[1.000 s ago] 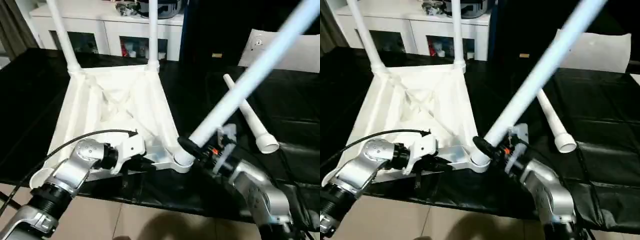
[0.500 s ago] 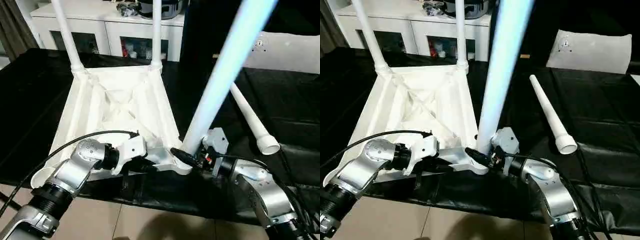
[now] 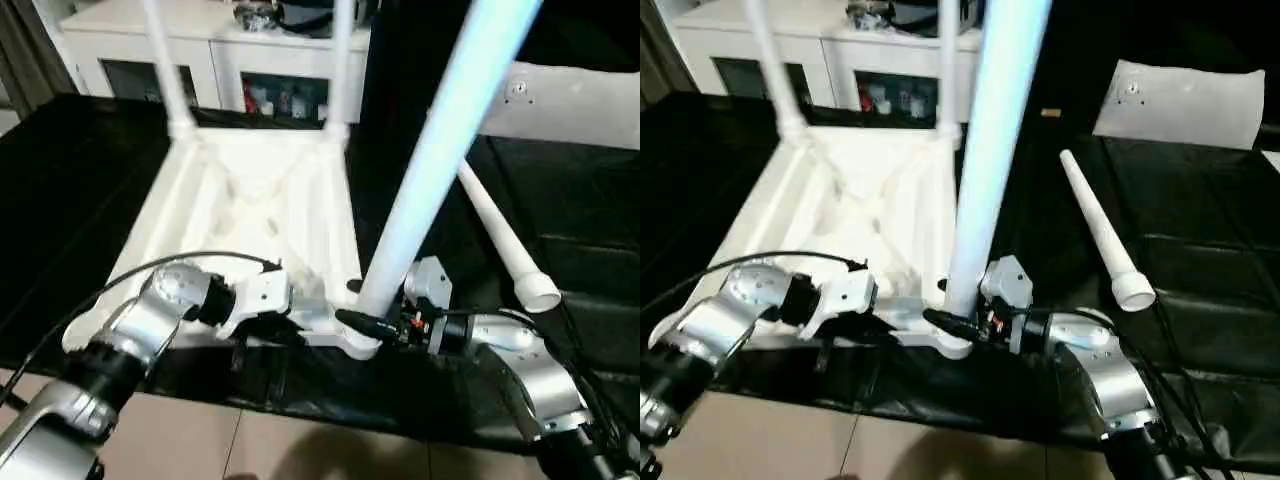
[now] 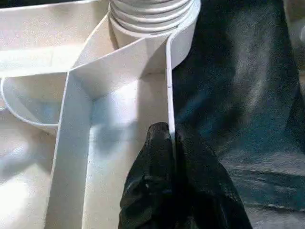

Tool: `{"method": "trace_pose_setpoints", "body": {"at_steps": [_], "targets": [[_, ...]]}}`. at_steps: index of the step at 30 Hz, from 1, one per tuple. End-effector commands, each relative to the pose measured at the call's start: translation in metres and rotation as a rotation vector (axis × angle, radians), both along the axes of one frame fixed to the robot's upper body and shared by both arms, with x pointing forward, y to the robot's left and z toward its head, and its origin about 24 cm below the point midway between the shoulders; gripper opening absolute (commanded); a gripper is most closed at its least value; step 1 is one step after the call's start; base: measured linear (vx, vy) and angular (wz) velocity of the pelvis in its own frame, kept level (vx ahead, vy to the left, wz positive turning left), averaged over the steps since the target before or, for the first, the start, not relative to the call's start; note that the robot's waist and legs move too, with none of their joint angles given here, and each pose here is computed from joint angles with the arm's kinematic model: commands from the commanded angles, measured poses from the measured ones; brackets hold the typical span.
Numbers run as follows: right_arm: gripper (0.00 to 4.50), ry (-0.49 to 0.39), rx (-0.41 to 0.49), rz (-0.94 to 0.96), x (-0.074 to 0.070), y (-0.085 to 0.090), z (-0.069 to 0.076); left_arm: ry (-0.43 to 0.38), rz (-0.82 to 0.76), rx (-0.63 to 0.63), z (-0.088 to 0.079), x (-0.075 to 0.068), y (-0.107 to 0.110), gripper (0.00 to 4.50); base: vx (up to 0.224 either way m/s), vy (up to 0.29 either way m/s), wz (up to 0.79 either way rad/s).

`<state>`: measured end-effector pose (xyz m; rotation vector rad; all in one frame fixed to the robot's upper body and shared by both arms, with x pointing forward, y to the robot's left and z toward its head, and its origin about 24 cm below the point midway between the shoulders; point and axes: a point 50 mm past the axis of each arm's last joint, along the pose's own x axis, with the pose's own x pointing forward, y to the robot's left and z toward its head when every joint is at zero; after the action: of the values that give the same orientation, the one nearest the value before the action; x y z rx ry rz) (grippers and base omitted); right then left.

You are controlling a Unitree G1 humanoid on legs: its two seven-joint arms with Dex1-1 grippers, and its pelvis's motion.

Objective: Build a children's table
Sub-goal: Insert table leg to table base, then rotate leg to tighten

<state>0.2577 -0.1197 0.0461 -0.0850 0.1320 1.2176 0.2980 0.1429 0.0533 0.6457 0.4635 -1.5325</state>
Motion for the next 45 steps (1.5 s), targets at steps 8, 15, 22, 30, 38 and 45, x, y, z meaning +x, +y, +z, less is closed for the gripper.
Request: {"method": "trace_pose_setpoints", "body": {"at_steps": [8, 15, 22, 30, 38, 45], "targets": [[1.93, 0.187, -0.045, 0.144, -0.025, 0.026, -0.038, -0.097, 0.074, 0.010, 0.011, 0.013, 0.007, 0.00, 0.000, 0.000, 0.00], [1.93, 0.118, -0.024, -0.171, 0.007, 0.022, -0.035, -0.096, 0.337, -0.115, 0.014, -0.004, 0.022, 0.00, 0.000, 0.000, 0.00], [1.93, 0.094, -0.010, -0.341, 0.026, 0.026, -0.033, -0.071, 0.483, -0.194, 0.009, -0.029, 0.002, 0.00, 0.000, 0.000, 0.00], [1.93, 0.150, 0.044, -0.544, 0.048, 0.038, -0.031, -0.051, 0.535, -0.246, 0.009, -0.034, -0.041, 0.00, 0.000, 0.000, 0.00], [2.63, 0.248, 0.089, -0.555, 0.049, 0.048, -0.034, -0.086, 0.542, -0.190, 0.011, -0.027, -0.044, 0.00, 0.000, 0.000, 0.00], [3.15, 0.257, 0.098, -0.568, 0.048, 0.050, -0.036, -0.089, 0.536, -0.179, 0.012, -0.024, -0.040, 0.00, 0.000, 0.000, 0.00]]}}
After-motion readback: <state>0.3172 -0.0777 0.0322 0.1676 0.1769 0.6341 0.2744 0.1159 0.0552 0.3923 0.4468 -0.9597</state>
